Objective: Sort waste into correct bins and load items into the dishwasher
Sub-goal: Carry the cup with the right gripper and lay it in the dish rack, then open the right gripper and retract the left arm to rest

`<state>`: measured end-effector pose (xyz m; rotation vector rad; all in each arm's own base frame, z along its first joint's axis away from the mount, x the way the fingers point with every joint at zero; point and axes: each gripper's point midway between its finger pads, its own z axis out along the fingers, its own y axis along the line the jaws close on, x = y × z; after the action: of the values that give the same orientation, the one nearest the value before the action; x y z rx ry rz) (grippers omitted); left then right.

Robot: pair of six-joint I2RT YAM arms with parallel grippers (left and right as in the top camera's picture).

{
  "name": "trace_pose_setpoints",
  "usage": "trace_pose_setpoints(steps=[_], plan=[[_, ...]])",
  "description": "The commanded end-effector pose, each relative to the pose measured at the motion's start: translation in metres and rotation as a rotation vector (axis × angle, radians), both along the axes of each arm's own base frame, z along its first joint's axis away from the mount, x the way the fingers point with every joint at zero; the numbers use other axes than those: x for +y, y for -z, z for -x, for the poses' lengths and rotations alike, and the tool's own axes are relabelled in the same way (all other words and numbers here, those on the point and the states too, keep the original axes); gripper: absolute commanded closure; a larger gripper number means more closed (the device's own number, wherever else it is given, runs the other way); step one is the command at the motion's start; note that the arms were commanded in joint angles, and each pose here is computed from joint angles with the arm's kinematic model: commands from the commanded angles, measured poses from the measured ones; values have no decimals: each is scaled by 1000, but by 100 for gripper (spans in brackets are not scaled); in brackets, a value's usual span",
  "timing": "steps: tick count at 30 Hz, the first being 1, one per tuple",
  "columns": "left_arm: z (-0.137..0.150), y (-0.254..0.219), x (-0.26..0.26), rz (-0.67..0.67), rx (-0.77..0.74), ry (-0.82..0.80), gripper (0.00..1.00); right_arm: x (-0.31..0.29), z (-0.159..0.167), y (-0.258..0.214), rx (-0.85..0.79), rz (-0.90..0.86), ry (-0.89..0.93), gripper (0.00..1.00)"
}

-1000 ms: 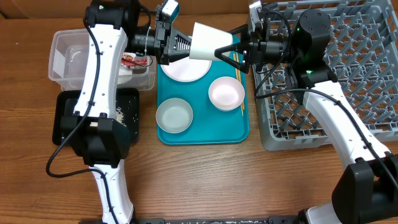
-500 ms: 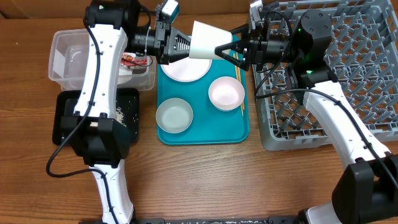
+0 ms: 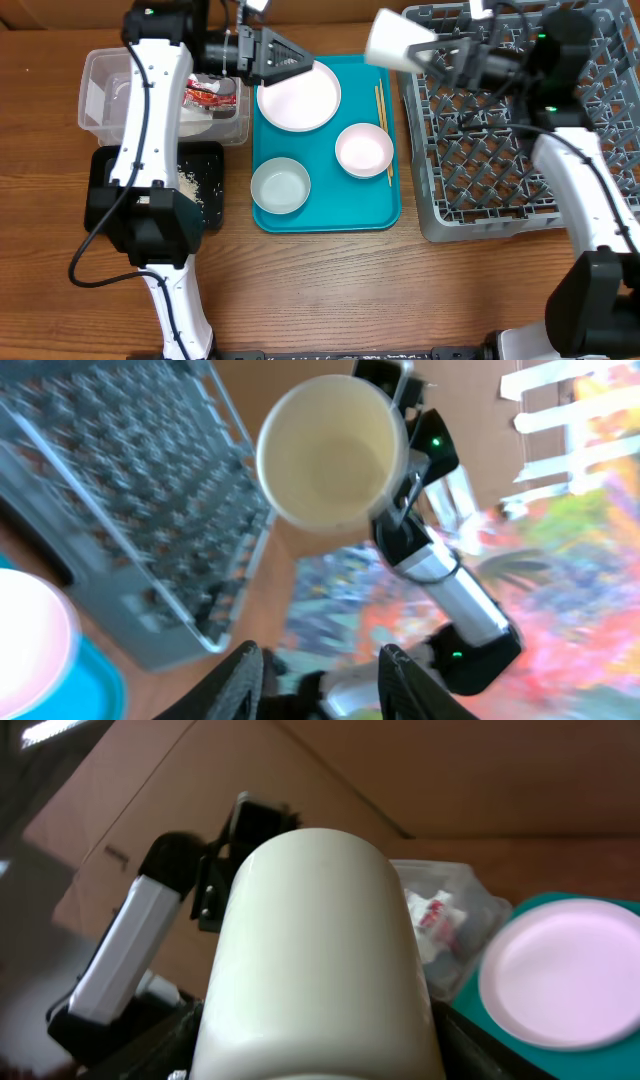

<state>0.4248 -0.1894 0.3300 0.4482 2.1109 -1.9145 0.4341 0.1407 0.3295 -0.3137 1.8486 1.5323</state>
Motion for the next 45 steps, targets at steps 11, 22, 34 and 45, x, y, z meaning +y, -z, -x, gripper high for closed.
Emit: trace_pose_setpoints(steps=[11, 22, 34, 45], plan=[[-43, 100, 64, -675, 56, -292, 55, -64, 14, 57, 371, 280, 376, 32], [-50, 116, 87, -831, 68, -365, 57, -119, 104, 73, 742, 896, 720, 28], [-56, 96, 88, -822, 10, -393, 60, -120, 120, 97, 869, 972, 700, 25], [-53, 101, 93, -865, 18, -396, 55, -117, 114, 95, 848, 949, 701, 24]])
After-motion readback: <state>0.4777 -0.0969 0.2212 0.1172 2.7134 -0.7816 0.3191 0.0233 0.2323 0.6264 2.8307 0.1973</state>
